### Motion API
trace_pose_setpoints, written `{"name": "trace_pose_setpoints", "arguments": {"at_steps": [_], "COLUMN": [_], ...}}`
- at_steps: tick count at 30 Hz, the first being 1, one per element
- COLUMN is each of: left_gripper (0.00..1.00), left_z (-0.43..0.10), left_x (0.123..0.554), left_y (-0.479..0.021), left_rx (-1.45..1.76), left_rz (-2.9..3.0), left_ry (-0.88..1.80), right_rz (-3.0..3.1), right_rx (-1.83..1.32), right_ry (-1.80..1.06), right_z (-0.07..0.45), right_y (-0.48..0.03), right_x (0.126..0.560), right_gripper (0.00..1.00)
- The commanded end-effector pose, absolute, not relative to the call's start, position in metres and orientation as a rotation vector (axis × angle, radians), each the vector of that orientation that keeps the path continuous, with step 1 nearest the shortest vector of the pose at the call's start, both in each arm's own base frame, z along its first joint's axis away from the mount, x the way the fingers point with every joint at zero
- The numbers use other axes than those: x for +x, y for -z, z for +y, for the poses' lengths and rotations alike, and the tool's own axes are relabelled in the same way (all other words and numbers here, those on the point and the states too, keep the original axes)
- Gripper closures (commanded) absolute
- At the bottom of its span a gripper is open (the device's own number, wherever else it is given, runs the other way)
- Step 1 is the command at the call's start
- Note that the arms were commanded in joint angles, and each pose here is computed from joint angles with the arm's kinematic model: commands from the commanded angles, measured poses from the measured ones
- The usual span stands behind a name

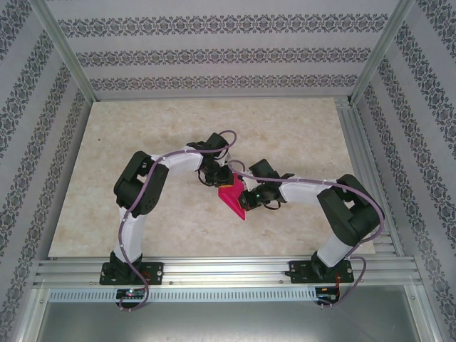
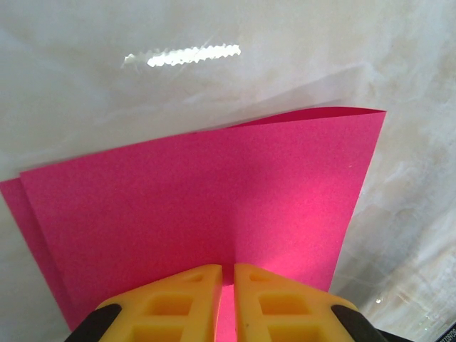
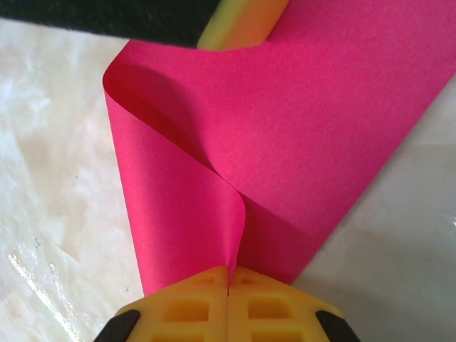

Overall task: Fold a paper plane with a square sheet of paper (fold left side to right side)
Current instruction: Third fold the triangle at the center of the table.

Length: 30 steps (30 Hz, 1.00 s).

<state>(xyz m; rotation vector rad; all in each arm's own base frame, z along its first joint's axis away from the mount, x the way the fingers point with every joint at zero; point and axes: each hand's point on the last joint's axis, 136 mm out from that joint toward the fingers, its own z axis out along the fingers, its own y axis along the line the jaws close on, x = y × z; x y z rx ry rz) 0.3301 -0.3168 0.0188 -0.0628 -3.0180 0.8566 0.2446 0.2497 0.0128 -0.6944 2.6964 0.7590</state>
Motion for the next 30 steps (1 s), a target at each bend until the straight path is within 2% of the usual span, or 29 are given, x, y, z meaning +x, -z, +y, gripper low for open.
{"name": "trace_pose_setpoints", "arguments": {"at_steps": [1, 5, 13, 15, 18, 23, 30], "left_gripper": [0.83, 0.79, 0.62, 0.61, 0.63, 0.75, 0.76], "left_z": [-0.31, -0.313, -0.298, -0.293, -0.285, -0.294, -0.316], "left_x": [0.317, 0.319, 0.335, 0.338, 0.336, 0.315, 0.295], "left_y": [0.007, -0.011, -0.077, -0.089, -0.1, -0.094, -0.076], "left_rx": [-0.09, -0.122, -0.155, -0.144, -0.103, -0.038, 0.035], "left_rz": [-3.009, -3.022, -3.116, -3.15, -3.167, -3.071, -2.947], "left_ry": [-0.735, -0.784, -0.882, -0.899, -0.939, -1.095, -1.257], "right_rz": [2.759, 2.779, 2.816, 2.817, 2.817, 2.814, 2.817], "right_rx": [-0.677, -0.675, -0.674, -0.671, -0.674, -0.676, -0.679], "right_ry": [-0.685, -0.688, -0.7, -0.703, -0.708, -0.714, -0.717], "right_z": [0.241, 0.241, 0.241, 0.242, 0.242, 0.243, 0.243], "right_y": [0.005, 0.007, 0.016, 0.018, 0.018, 0.017, 0.018], "right_x": [0.245, 0.244, 0.239, 0.239, 0.238, 0.238, 0.237], "right_gripper": [1.0, 1.0, 1.0, 1.0, 1.0, 1.0, 1.0]}}
